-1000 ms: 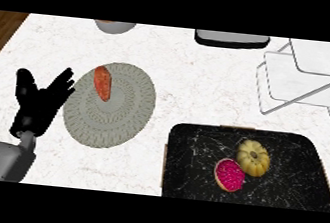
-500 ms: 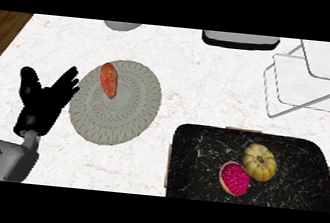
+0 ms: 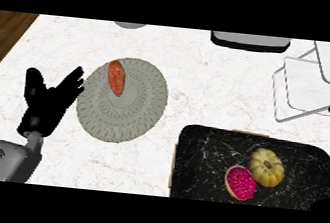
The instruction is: Pick the squash from the tray and place it in the tiered shelf
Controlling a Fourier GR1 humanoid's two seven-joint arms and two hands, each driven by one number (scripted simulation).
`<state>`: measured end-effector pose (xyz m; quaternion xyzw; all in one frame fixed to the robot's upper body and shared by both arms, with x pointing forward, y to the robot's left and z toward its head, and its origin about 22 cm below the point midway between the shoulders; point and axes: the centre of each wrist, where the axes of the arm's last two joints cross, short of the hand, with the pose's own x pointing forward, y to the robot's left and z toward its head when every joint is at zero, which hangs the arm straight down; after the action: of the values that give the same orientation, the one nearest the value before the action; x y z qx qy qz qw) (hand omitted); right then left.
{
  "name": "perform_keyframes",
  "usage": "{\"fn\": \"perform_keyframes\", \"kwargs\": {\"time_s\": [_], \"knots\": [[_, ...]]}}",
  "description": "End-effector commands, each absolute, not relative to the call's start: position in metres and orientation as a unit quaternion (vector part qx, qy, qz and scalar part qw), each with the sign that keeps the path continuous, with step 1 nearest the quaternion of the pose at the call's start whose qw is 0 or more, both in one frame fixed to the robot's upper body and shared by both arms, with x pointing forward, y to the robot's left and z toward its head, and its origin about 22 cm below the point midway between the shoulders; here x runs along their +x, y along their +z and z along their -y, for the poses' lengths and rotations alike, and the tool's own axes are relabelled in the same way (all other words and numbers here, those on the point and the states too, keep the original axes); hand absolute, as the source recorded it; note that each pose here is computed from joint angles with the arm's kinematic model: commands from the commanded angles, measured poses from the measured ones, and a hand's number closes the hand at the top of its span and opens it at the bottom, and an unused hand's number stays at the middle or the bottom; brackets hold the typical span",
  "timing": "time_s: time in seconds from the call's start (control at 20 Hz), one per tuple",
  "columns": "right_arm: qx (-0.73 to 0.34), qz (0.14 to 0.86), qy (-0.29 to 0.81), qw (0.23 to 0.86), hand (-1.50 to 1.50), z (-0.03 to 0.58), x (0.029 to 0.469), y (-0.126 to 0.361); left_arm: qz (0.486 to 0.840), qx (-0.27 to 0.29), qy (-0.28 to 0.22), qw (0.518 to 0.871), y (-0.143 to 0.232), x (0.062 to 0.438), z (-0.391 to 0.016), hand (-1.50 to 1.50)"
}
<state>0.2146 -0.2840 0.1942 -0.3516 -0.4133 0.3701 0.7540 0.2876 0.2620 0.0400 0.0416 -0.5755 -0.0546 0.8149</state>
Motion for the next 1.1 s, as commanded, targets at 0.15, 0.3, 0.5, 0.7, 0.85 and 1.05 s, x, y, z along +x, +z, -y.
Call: {"fn": "perform_keyframes", "kwargs": {"time_s": [0.15,0.3,0.5,0.7,0.85,1.05], "knots": [[-0.373,0.361,0.391,0.760,-1.50,0.258,0.218,0.177,0.530,0.031,-0.011,0.847,0.005,0.272,-0.276,0.00],[-0.381,0.333,0.409,0.760,-1.50,0.249,0.212,0.174,0.529,0.028,-0.013,0.848,0.003,0.269,-0.260,0.00],[-0.399,0.329,0.405,0.754,-1.50,0.249,0.221,0.156,0.534,0.033,-0.007,0.845,-0.010,0.263,-0.266,0.00],[-0.417,0.319,0.410,0.746,-1.50,0.237,0.220,0.146,0.522,0.031,-0.002,0.853,-0.001,0.264,-0.274,0.00],[-0.415,0.317,0.406,0.750,-1.50,0.233,0.222,0.137,0.525,0.039,0.000,0.850,-0.002,0.258,-0.282,0.00],[-0.415,0.317,0.407,0.749,-1.50,0.219,0.225,0.119,0.528,0.044,0.003,0.848,-0.003,0.262,-0.277,0.00]]}}
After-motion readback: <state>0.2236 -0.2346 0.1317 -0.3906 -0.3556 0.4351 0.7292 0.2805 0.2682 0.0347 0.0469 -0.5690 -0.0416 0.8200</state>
